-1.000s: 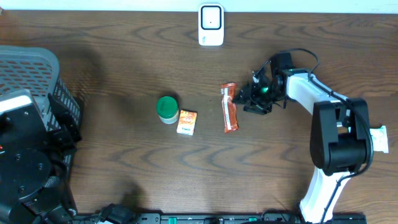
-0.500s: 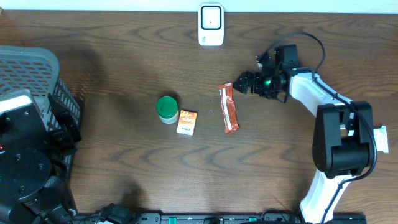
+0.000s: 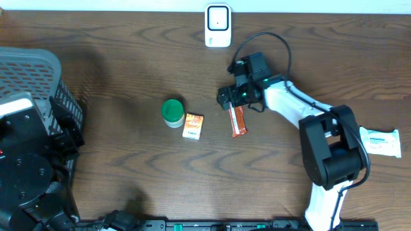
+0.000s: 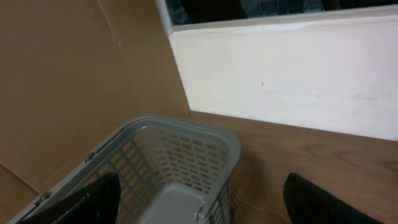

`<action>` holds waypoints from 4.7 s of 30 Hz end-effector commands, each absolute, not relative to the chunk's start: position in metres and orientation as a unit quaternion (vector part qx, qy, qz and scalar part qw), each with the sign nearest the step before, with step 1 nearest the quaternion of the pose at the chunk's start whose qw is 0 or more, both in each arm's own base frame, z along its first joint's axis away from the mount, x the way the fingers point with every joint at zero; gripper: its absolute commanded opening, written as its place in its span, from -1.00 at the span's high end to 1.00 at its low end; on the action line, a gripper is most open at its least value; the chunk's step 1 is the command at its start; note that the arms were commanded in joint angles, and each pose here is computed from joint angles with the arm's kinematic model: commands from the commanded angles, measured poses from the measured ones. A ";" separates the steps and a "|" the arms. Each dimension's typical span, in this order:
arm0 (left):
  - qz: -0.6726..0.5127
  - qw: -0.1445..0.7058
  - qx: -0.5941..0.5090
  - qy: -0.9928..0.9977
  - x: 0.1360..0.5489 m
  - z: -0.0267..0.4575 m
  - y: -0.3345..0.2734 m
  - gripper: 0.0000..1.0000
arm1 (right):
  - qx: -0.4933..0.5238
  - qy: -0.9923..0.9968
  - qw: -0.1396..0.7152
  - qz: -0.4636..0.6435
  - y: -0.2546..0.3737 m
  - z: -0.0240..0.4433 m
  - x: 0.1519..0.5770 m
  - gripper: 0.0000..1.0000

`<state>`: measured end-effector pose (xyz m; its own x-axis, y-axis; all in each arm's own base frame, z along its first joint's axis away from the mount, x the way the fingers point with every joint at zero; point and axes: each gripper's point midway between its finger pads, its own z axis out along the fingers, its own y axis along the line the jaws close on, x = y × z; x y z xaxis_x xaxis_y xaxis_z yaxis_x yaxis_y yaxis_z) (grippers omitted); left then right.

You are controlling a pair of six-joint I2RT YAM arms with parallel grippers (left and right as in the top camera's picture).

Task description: Scan the item barcode

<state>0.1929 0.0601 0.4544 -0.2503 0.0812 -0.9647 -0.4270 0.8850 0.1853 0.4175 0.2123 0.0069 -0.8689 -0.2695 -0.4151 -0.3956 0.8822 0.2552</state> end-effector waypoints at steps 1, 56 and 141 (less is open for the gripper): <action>0.216 0.599 -0.117 0.762 0.193 0.453 0.062 -0.68 | -0.156 0.976 0.067 0.139 0.191 -0.078 0.368 -0.98; 0.216 0.599 -0.117 0.762 0.193 0.453 0.062 -0.68 | 0.042 0.887 0.295 0.352 0.127 0.273 0.346 0.98; 0.216 0.599 -0.117 0.762 0.193 0.453 0.062 -0.68 | -0.429 0.557 0.676 -0.220 0.334 0.186 0.646 0.98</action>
